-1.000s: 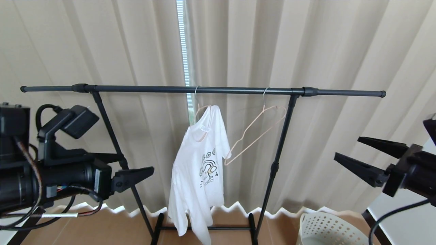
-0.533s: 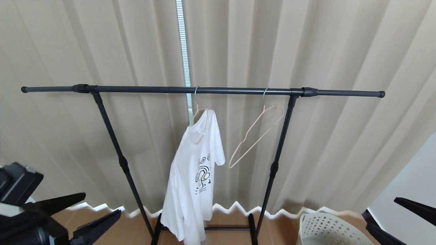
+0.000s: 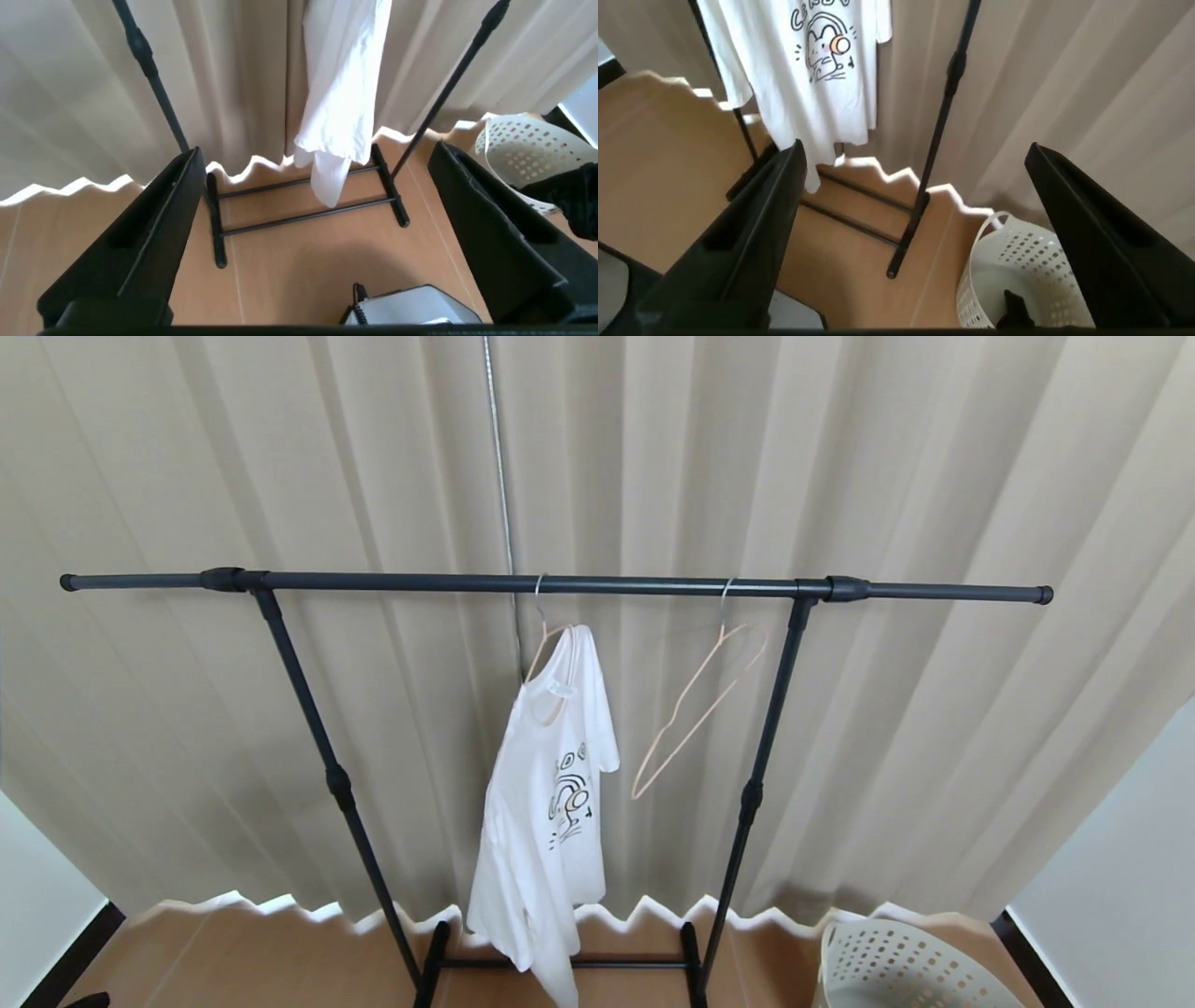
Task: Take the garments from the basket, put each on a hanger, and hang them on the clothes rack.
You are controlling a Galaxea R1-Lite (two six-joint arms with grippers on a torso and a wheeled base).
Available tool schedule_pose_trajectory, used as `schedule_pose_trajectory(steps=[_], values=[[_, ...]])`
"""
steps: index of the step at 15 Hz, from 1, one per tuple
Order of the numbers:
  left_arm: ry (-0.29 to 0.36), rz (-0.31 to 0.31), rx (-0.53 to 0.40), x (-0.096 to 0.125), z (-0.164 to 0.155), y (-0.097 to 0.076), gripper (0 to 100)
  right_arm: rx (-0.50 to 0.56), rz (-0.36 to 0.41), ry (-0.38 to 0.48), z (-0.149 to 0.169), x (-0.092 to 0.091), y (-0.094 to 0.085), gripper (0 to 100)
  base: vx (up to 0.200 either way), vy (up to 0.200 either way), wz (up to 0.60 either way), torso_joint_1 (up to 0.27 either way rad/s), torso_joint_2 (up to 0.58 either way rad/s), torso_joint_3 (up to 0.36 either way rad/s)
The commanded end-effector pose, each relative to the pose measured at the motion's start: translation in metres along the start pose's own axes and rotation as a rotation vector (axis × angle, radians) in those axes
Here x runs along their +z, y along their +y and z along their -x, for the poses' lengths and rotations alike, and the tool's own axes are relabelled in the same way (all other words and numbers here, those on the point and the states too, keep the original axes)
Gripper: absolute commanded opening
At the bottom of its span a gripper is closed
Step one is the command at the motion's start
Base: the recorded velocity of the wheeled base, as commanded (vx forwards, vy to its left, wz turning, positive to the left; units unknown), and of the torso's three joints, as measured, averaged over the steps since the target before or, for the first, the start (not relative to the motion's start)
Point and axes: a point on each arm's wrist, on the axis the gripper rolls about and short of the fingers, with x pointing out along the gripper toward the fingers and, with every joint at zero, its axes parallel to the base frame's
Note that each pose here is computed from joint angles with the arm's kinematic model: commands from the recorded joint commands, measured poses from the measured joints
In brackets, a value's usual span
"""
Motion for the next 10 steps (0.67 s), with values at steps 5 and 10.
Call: schedule_pose_trajectory(steps=[5, 10], values=[[-0.125, -0.029, 0.005, -0.028, 0.024, -0.007, 100, -0.174, 0.032, -0.204, 0.018, -0.007, 0.007, 100, 0.0, 0.0, 0.0, 0.0, 0.0, 0.0], [-0.214, -0.064, -0.054, -0.039, 0.035, -0.008, 100, -0.176, 0.025, -0.21, 0.019, -0.007, 0.007, 100, 0.0, 0.0, 0.0, 0.0, 0.0, 0.0]])
